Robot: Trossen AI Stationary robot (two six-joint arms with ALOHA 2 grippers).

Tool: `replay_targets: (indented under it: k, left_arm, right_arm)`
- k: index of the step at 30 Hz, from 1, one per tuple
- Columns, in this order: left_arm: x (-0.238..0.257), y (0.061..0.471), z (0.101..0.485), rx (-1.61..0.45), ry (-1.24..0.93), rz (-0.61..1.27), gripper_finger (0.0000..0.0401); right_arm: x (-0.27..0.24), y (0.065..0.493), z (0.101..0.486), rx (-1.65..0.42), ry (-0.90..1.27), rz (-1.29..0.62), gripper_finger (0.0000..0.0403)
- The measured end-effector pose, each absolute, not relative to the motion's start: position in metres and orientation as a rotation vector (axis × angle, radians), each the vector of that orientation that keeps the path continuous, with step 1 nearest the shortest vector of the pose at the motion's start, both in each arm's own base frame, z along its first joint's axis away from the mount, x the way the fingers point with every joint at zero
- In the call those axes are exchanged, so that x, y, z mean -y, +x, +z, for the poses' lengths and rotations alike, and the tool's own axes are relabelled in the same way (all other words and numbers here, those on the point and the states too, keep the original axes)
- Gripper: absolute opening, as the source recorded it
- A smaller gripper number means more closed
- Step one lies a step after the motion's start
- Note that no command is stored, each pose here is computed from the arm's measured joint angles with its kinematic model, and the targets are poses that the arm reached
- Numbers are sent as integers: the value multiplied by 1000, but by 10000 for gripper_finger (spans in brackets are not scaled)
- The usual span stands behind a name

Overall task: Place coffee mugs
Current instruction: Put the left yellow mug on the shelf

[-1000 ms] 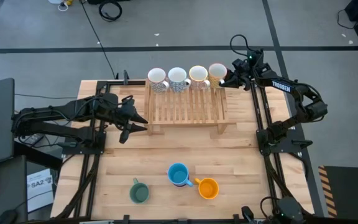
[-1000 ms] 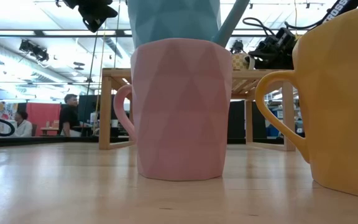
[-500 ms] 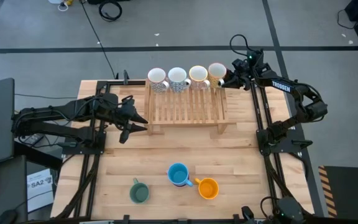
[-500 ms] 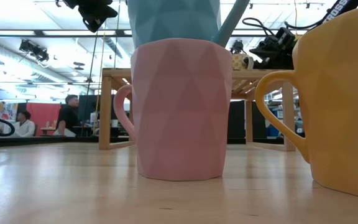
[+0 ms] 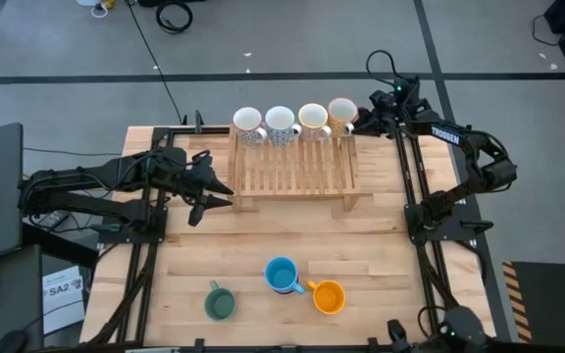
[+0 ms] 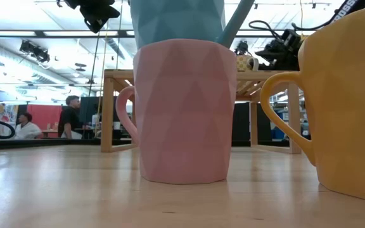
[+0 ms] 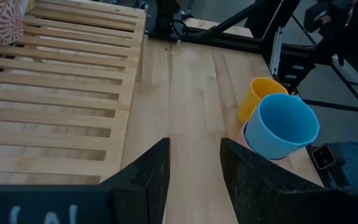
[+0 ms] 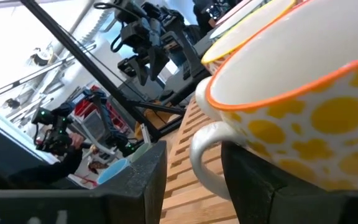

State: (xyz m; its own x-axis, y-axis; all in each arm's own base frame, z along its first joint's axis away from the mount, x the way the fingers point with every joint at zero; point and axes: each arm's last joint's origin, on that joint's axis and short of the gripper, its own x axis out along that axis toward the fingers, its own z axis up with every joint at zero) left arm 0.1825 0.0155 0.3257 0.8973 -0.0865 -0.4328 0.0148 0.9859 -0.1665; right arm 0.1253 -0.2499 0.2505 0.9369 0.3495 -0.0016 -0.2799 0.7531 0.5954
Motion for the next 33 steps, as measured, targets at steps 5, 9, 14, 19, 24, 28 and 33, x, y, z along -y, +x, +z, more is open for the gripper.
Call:
replay_targets:
  k: [5, 9, 14, 19, 24, 28, 33]
  left_arm:
    - [-15, 183, 326, -455, -161, -53, 146]
    - [-15, 183, 326, -455, -161, -53, 146]
    - [-15, 183, 326, -454, -161, -53, 146]
    - [-15, 183, 326, -455, -161, -53, 146]
    - [-15, 183, 326, -455, -161, -53, 146]
    - [-15, 183, 326, -455, -162, -53, 146]
    - [-15, 183, 326, -455, -162, -53, 146]
  right_arm:
    - [252, 121, 251, -110, 631, 328, 158]
    - [254, 117, 251, -105, 633, 314, 158]
    - [254, 116, 251, -104, 633, 309, 158]
    - [254, 116, 251, -105, 642, 310, 158]
    - [254, 116, 251, -116, 708, 308, 158]
    - [254, 116, 251, -116, 711, 308, 158]
    - [254, 116, 250, -116, 713, 309, 158]
